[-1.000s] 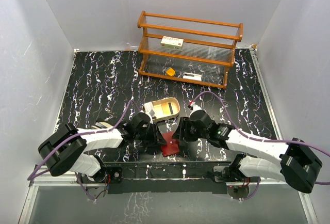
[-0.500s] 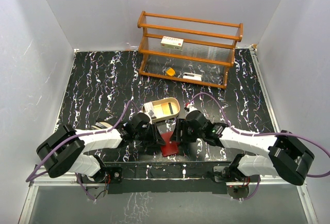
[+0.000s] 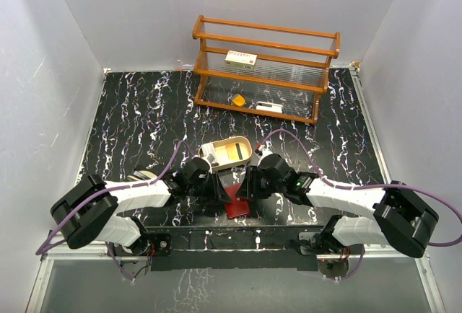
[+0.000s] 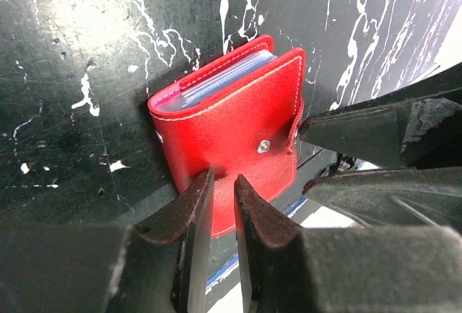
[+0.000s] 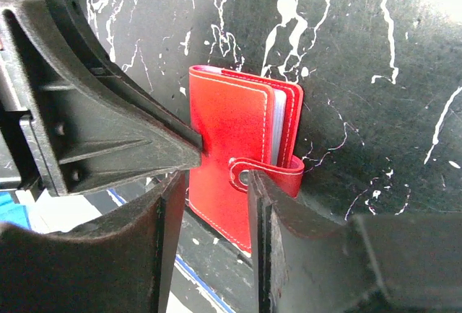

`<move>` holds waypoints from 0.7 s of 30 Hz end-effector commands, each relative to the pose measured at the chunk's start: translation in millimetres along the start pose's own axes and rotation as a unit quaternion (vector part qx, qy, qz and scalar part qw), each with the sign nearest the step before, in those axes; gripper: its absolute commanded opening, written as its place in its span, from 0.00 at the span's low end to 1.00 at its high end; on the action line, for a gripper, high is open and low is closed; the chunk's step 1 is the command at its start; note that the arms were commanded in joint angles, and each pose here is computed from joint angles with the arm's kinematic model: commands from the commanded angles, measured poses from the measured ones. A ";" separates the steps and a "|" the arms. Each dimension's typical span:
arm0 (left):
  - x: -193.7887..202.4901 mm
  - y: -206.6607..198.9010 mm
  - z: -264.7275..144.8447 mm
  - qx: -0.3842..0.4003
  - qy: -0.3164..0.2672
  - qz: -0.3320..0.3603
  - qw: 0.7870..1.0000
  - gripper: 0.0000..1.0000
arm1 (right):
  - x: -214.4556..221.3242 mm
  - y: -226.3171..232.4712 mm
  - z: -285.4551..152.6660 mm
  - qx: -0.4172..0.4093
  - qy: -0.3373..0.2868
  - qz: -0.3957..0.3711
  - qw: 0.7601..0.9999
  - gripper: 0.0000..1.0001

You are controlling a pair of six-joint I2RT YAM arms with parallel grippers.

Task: Put the credit cards into the card holder
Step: Close the card holder at the center of the board.

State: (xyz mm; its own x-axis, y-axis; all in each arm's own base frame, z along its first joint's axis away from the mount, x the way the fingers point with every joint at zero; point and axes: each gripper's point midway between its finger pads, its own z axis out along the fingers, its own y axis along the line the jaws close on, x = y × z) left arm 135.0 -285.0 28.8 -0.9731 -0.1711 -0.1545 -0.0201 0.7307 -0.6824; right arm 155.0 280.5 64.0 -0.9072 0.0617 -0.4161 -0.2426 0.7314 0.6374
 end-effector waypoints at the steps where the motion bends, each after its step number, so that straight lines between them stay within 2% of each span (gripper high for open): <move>1: 5.7 7.8 -7.4 -0.020 0.004 -0.008 1.000 0.17 | -2.1 3.9 4.8 -0.014 -0.007 -0.002 1.000 0.37; 6: -5.8 -14.1 -20.1 -0.010 -0.013 -0.014 1.000 0.15 | -2.6 3.7 3.4 -0.013 -0.010 -0.001 1.000 0.33; 12: -14.2 -14.2 -18.0 -0.013 -0.035 -0.025 0.999 0.04 | 0.4 1.0 2.4 -0.011 -0.006 0.000 1.000 0.33; 21: -6.9 -24.3 -0.3 0.046 -0.010 0.017 0.999 0.05 | -4.8 15.0 -9.4 -0.022 -0.005 0.010 1.000 0.36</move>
State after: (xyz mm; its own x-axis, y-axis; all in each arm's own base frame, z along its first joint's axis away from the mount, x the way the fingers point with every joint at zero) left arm 143.5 -286.9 38.4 -0.9630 -0.2176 -0.1588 -0.0530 0.7311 -0.6802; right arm 150.2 279.7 57.8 -0.9202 0.0656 -0.3860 -0.2191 0.7306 0.6466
